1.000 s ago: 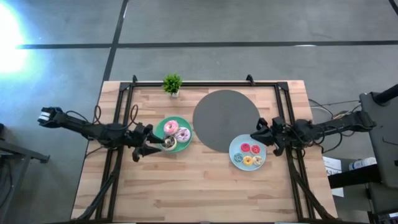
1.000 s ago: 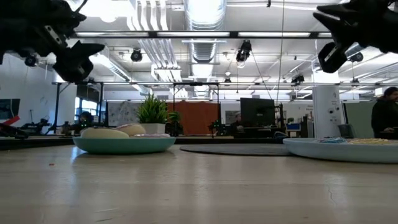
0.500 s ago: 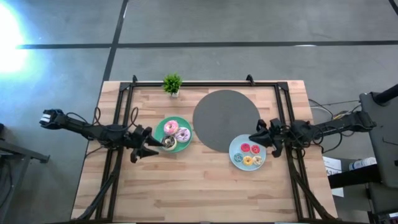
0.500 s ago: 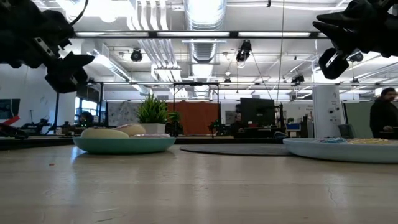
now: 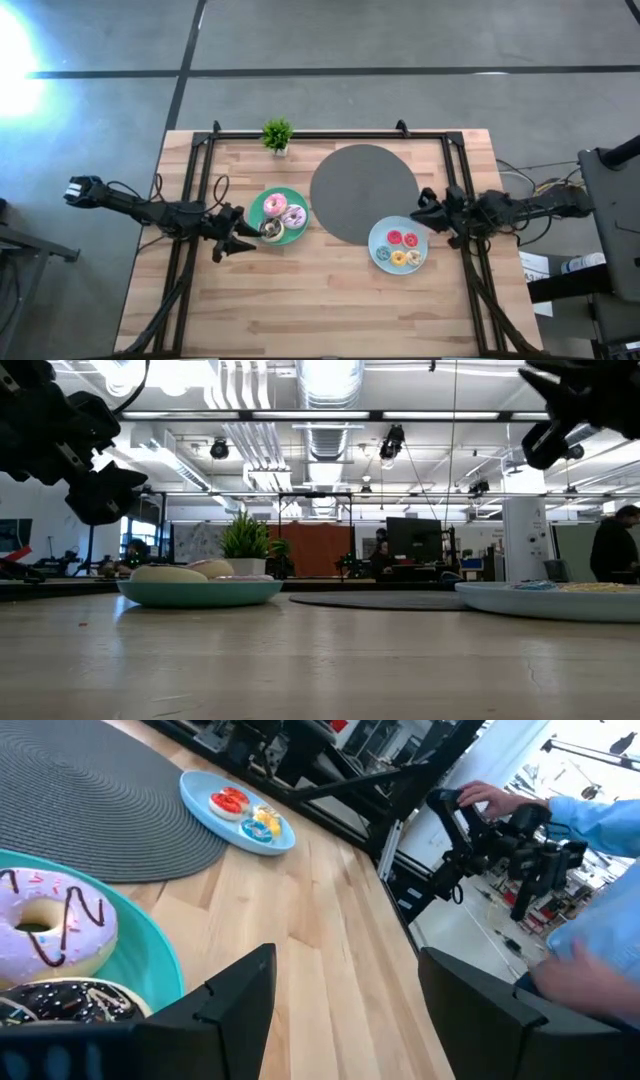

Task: Pick & Place donuts
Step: Return to Home Position

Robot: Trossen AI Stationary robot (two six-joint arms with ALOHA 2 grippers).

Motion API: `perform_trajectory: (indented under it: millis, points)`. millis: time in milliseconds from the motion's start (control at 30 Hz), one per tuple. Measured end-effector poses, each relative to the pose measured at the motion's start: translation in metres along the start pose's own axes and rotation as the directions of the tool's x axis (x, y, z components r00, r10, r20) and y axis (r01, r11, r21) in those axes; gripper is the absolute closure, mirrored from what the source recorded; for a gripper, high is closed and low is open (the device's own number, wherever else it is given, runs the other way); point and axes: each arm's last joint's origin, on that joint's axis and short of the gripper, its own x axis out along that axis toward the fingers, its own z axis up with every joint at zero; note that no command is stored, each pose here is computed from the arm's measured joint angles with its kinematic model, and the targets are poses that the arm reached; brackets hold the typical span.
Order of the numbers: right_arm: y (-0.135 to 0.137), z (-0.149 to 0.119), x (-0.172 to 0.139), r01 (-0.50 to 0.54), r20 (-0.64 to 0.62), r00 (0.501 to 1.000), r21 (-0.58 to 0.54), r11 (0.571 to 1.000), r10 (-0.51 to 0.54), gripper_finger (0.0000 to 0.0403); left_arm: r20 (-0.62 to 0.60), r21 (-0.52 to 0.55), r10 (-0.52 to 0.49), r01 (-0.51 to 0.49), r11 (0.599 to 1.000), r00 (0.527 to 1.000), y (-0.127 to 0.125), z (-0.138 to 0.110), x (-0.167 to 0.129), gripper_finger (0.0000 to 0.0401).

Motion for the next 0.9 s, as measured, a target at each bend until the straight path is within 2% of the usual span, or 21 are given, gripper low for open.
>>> perform_trajectory:
  millis: [267,400,467,567,700,767,900]
  points:
    - [0.003,0.017,-0.011,-0.029,0.157,0.987,-0.026,0.999,0.033,0.0369,0.0,-0.001,0.0,0.0,1.0,1.0,0.0,0.0,0.0,0.0181]
    - [0.0,0.016,-0.016,-0.021,0.119,0.992,-0.157,0.987,0.04,0.0369,0.0,-0.002,0.0,0.0,1.0,1.0,0.0,0.0,0.0,0.0181]
    - [-0.002,0.014,-0.017,0.006,0.099,0.995,-0.264,0.965,0.021,0.0369,0.0,-0.002,0.0,0.0,1.0,1.0,0.0,0.0,0.0,0.0181]
    - [-0.006,0.01,-0.016,0.042,0.059,0.998,-0.46,0.887,-0.016,0.0369,0.0,-0.002,0.0,0.0,1.0,1.0,0.0,0.0,0.0,0.0181]
    - [-0.011,0.003,-0.016,0.045,-0.016,0.998,-0.6,0.799,-0.069,0.0369,0.0,-0.002,0.0,0.0,1.0,1.0,0.0,0.0,0.0,0.0181]
    - [-0.014,-0.001,-0.017,0.043,-0.063,0.993,-0.609,0.792,-0.102,0.0369,0.0,-0.002,0.0,0.0,1.0,1.0,0.0,0.0,0.0,0.0181]
    - [-0.018,-0.007,-0.018,0.047,-0.124,0.982,-0.576,0.816,-0.144,0.0369,-0.001,-0.002,0.0,0.0,1.0,1.0,0.0,0.0,0.0,0.0181]
